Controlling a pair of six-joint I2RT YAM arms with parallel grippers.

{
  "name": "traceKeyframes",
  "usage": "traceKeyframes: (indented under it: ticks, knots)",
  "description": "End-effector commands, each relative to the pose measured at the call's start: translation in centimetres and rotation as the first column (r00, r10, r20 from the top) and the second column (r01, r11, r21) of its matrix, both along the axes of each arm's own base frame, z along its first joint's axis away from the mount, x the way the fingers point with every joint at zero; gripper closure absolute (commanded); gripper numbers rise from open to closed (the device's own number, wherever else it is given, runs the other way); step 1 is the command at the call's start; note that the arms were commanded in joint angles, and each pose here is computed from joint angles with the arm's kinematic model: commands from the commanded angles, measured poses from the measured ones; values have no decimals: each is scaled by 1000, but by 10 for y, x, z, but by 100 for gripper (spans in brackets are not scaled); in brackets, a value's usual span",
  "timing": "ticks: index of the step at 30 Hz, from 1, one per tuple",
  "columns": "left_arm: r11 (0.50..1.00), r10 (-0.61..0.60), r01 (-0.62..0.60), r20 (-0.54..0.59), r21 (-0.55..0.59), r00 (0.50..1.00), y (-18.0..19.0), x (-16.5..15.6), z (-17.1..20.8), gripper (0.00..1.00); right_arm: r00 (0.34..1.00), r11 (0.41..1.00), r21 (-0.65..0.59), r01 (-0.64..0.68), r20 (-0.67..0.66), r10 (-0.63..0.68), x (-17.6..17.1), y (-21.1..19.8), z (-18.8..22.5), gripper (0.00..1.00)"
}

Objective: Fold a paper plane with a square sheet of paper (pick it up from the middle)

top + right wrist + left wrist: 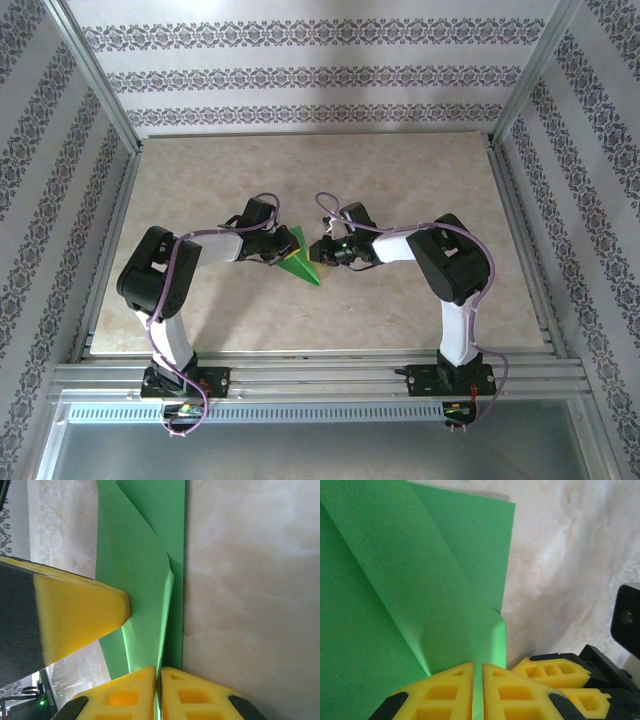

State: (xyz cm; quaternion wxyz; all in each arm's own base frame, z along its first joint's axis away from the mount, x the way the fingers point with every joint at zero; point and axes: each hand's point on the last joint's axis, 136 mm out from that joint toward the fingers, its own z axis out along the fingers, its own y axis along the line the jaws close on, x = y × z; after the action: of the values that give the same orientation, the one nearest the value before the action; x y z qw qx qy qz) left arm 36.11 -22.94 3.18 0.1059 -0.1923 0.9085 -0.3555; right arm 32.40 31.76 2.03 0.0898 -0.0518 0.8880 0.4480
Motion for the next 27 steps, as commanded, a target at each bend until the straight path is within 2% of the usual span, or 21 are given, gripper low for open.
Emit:
traceKeyframes:
  ticks: [1, 27]
  knots:
    - [1000, -8, 8, -2, 12, 1000, 3, 3, -1, 86, 994, 990, -135, 33, -97, -46, -12, -23, -47, 84]
    - [997, 20, -14, -80, 75, 997, 19, -16, -28, 86, 993, 991, -132, 32, -106, -46, -13, -22, -46, 84]
